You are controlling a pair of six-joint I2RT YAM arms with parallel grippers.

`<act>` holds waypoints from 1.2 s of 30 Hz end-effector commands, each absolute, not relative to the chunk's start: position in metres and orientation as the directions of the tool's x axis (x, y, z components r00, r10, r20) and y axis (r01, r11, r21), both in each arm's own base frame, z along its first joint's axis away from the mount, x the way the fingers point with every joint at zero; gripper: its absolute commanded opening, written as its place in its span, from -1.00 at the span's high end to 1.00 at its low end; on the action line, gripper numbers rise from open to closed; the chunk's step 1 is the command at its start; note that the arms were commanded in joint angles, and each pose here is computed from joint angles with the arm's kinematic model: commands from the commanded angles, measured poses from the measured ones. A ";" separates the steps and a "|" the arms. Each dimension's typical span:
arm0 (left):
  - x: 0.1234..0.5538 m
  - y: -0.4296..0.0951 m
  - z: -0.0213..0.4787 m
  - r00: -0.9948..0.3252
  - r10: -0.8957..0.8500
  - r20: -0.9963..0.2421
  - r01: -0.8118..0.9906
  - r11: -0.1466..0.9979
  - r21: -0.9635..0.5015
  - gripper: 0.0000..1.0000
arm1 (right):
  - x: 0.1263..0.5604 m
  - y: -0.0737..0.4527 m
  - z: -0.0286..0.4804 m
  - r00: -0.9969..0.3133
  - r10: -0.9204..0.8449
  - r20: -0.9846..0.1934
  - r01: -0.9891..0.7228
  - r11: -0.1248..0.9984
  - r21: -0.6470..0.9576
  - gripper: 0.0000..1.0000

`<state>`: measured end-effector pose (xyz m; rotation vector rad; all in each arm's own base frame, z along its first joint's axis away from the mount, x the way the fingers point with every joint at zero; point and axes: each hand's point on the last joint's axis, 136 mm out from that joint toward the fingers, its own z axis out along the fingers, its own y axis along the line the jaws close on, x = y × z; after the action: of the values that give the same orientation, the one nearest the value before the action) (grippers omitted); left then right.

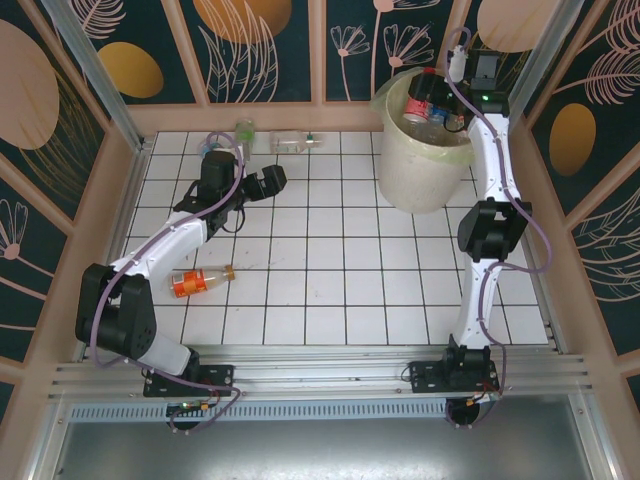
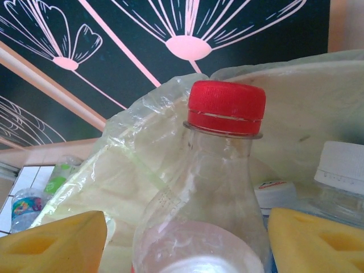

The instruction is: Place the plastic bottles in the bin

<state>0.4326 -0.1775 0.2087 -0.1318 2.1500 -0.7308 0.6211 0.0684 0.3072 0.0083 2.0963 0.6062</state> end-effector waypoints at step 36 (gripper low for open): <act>0.440 -0.186 0.226 -0.632 -0.343 -0.695 0.196 0.797 -0.571 -0.97 | 0.593 0.103 0.391 -0.278 0.132 -0.951 -0.243 0.949 0.203 0.19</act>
<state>0.4351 -0.1829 0.2161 -0.1130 2.1393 -0.7613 0.5948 0.0909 0.3699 -0.0696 1.9054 0.3412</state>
